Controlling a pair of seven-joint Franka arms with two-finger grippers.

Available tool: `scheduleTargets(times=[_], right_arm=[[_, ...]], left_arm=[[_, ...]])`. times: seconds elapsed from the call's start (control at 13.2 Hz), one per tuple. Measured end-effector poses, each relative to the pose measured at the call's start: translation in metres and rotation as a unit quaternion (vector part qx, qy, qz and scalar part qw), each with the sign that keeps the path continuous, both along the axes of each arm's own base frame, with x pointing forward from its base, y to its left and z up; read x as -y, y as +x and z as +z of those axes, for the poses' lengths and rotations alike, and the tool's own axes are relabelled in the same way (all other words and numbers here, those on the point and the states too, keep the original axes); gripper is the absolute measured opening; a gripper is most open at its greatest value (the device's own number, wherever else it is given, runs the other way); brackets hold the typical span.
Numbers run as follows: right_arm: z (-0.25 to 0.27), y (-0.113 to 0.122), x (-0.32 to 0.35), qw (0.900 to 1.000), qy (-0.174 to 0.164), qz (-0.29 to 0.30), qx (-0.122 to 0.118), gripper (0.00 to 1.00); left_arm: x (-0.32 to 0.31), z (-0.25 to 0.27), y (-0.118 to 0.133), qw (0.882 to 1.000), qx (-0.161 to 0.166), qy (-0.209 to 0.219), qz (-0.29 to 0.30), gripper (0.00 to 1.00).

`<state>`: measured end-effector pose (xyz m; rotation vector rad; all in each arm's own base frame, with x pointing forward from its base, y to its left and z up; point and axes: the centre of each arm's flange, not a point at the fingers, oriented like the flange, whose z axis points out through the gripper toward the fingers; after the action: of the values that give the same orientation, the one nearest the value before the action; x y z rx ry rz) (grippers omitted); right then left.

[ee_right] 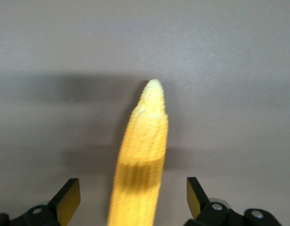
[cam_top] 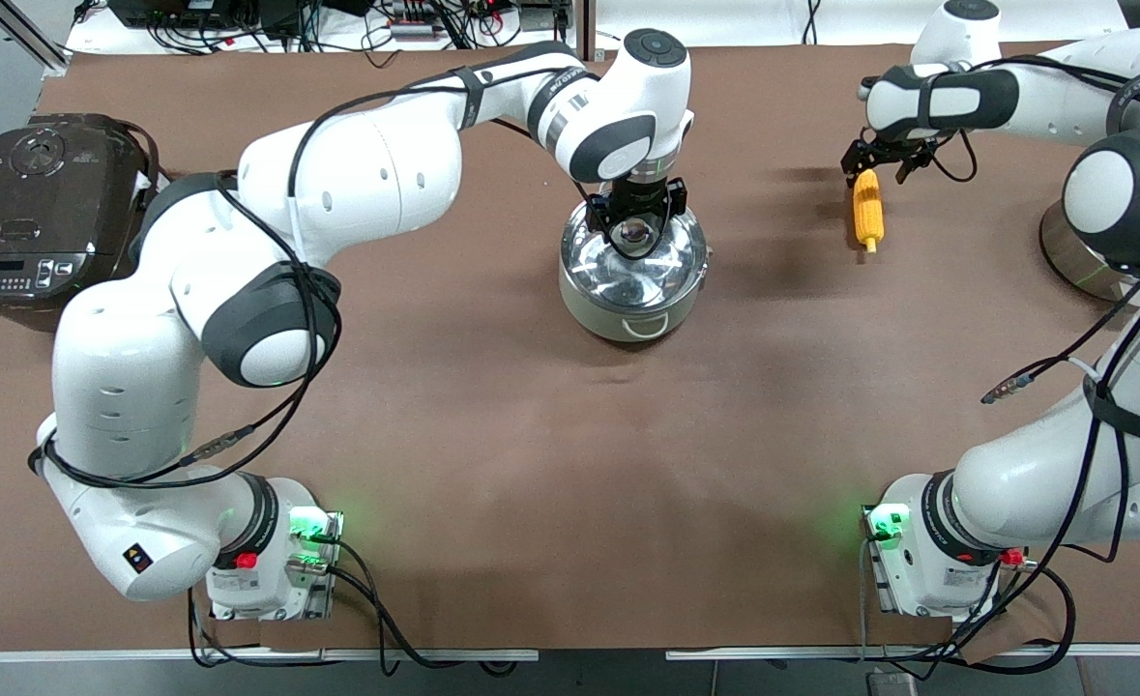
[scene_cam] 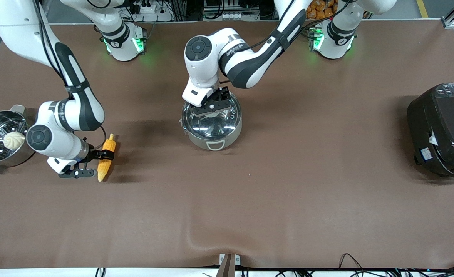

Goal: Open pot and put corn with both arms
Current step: 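Grasp the lid knob with the left gripper while the right gripper grasps the corn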

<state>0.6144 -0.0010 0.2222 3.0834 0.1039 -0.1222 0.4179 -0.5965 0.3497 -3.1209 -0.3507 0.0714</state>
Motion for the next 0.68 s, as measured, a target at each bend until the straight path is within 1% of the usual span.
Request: scheduleTargets(times=[0.08, 0.15, 0.3, 0.46, 0.61, 0.68], right_arm=[[-0.010, -0.001, 0.004, 1.000, -0.003, 0.001, -0.003, 1.00], [-0.021, -0.002, 0.008, 1.000, -0.005, 0.000, -0.007, 1.00], [-0.035, -0.005, 0.011, 1.000, -0.005, -0.002, -0.017, 1.00], [-0.042, -0.007, 0.009, 1.000, -0.005, -0.001, -0.022, 1.00], [-0.042, -0.007, 0.008, 1.000, -0.004, 0.000, -0.023, 1.00], [-0.042, -0.007, 0.007, 1.000, -0.004, 0.001, -0.024, 0.96]], left_arm=[[0.000, -0.001, 0.000, 1.000, 0.000, 0.000, 0.000, 0.92], [0.000, -0.002, 0.000, 1.000, -0.001, 0.001, 0.000, 0.87], [0.000, -0.002, 0.001, 1.000, -0.001, 0.001, 0.000, 0.86], [-0.001, -0.003, 0.001, 1.000, -0.001, 0.002, 0.001, 0.85], [-0.001, -0.003, 0.001, 1.000, -0.001, 0.002, 0.001, 0.78], [-0.001, -0.003, 0.001, 1.000, -0.001, 0.002, 0.001, 0.78]])
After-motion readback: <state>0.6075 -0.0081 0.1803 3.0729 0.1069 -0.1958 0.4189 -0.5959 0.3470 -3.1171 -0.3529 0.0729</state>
